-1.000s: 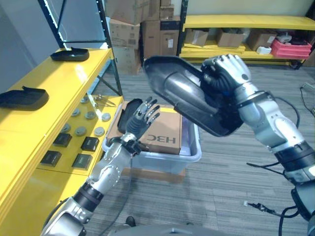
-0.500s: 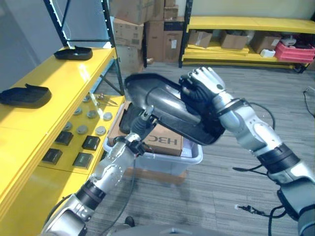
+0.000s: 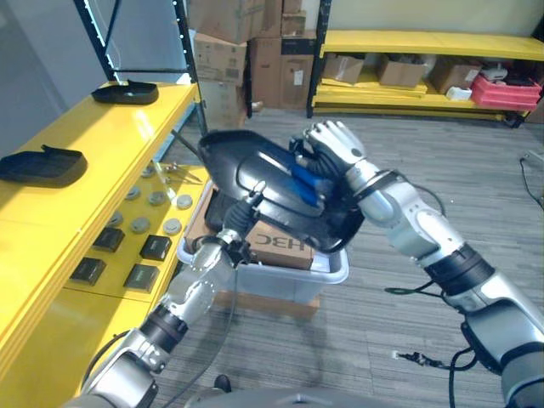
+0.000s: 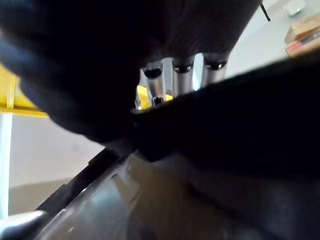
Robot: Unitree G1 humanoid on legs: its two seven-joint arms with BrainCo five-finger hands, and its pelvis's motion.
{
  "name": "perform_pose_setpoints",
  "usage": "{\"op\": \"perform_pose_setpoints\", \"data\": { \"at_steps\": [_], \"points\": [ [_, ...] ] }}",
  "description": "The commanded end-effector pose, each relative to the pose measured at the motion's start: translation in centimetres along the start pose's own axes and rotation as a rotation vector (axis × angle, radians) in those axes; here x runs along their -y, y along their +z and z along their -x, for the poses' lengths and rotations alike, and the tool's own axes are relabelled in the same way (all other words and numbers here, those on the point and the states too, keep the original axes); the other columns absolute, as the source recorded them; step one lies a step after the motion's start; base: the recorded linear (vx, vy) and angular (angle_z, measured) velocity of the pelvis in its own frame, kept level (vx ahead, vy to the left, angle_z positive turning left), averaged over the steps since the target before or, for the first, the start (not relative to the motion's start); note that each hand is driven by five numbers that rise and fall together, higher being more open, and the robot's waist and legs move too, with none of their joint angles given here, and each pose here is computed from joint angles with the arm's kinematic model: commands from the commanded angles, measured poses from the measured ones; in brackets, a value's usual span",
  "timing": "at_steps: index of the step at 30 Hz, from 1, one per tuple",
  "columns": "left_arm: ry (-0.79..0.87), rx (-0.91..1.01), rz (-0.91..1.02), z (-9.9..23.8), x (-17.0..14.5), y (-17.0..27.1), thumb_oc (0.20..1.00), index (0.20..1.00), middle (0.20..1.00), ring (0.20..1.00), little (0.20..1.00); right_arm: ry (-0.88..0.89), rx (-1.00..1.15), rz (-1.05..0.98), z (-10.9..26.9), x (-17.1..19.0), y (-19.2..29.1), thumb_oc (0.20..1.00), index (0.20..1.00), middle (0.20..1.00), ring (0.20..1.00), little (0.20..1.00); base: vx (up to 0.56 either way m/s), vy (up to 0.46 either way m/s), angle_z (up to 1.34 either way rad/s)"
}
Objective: Move parts from the plastic box to the shelf.
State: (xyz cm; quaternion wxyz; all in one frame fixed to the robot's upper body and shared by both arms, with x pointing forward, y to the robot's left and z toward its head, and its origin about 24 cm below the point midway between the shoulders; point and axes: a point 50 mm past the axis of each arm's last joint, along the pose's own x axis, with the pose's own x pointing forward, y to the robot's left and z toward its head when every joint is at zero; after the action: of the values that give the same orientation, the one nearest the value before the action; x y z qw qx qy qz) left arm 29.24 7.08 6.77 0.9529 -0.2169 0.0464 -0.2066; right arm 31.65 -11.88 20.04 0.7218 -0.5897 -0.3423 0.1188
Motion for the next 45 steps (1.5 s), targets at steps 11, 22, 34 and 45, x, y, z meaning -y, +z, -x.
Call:
{"op": "perform_pose_setpoints", "data": {
  "at_steps": [11, 22, 34, 45],
  "points": [
    [0.166, 0.321, -0.265, -1.6, -0.3, 4.8, 0.200, 0.200, 0.200, 0.200, 0.200, -0.082, 0.154, -0.613, 1.5, -1.8, 4.6, 0.231, 0.231, 0.231, 0.231, 0.231, 0.00, 0.001, 0.01],
    [0.449, 0.506, -0.551, 1.8, -4.9, 8.0, 0.200, 0.200, 0.200, 0.200, 0.200, -0.370, -0.197, -0.858, 7.3, -2.7, -0.5, 1.000, 1.000, 1.000, 1.000, 1.000, 0.00, -0.001, -0.02],
    [0.551, 0.603, -0.702, 5.9, -6.9, 9.5, 0.200, 0.200, 0.200, 0.200, 0.200, 0.075, -1.006, -0.795, 21.6, -16.5, -4.4, 1.000, 1.000, 1.000, 1.000, 1.000, 0.00, -0.038, -0.02],
    [0.543, 0.798, -0.808, 10.8, -6.3, 13.1, 0.200, 0.200, 0.200, 0.200, 0.200, 0.597, -1.484, -0.918, 31.8, -24.7, 0.4, 1.000, 1.000, 1.000, 1.000, 1.000, -0.01, -0.065, 0.22]
  ]
}}
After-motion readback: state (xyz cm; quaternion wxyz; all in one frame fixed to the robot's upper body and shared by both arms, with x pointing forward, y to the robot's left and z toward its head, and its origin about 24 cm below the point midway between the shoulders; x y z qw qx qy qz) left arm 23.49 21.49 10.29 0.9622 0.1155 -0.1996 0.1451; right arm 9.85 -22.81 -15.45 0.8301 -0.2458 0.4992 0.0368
